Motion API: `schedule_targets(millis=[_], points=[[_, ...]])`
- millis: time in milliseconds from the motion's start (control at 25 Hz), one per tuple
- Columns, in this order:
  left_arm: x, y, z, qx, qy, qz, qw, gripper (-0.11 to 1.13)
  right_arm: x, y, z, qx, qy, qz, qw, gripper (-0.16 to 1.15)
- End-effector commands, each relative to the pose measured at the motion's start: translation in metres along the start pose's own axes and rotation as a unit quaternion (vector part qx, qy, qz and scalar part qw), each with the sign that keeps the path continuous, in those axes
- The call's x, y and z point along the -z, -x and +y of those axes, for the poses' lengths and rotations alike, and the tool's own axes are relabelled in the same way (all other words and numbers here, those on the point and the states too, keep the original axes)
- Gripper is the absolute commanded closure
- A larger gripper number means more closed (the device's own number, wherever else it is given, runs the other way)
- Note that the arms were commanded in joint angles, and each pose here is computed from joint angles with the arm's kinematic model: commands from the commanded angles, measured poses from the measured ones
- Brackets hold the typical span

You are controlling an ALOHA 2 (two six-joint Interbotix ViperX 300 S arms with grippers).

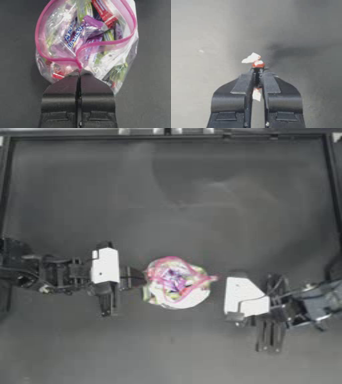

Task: Put candy in bag

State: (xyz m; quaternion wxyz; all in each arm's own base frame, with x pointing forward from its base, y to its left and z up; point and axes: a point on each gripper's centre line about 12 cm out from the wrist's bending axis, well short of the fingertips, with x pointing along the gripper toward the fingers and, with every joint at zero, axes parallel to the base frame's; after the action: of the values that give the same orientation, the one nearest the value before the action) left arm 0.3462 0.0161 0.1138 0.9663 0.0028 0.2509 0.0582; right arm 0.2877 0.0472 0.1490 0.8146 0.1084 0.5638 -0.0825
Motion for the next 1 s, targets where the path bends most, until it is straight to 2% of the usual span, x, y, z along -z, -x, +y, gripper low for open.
schedule_targets(millis=[40,240,480,720,1000], points=[[-0.013,0.003,0.0,0.001,0.001,-0.021,0.9998,0.93,-0.022,0.033,-0.006,-0.012,-0.006,-0.065,0.9978,0.57],[-0.014,0.004,-0.002,0.002,0.0,-0.022,0.9997,0.93,-0.051,0.065,-0.019,0.004,0.005,-0.133,0.9911,0.57],[-0.015,0.004,-0.001,0.002,-0.002,-0.025,0.9997,0.93,-0.084,0.083,-0.028,0.034,0.022,-0.178,0.9832,0.57],[-0.016,0.004,-0.001,0.002,-0.002,-0.025,0.9997,0.93,-0.109,0.083,-0.033,0.053,0.034,-0.2,0.9777,0.57],[-0.019,0.007,-0.001,0.003,-0.003,-0.031,0.9995,0.93,-0.13,0.062,-0.034,0.064,0.047,-0.201,0.9763,0.57]])
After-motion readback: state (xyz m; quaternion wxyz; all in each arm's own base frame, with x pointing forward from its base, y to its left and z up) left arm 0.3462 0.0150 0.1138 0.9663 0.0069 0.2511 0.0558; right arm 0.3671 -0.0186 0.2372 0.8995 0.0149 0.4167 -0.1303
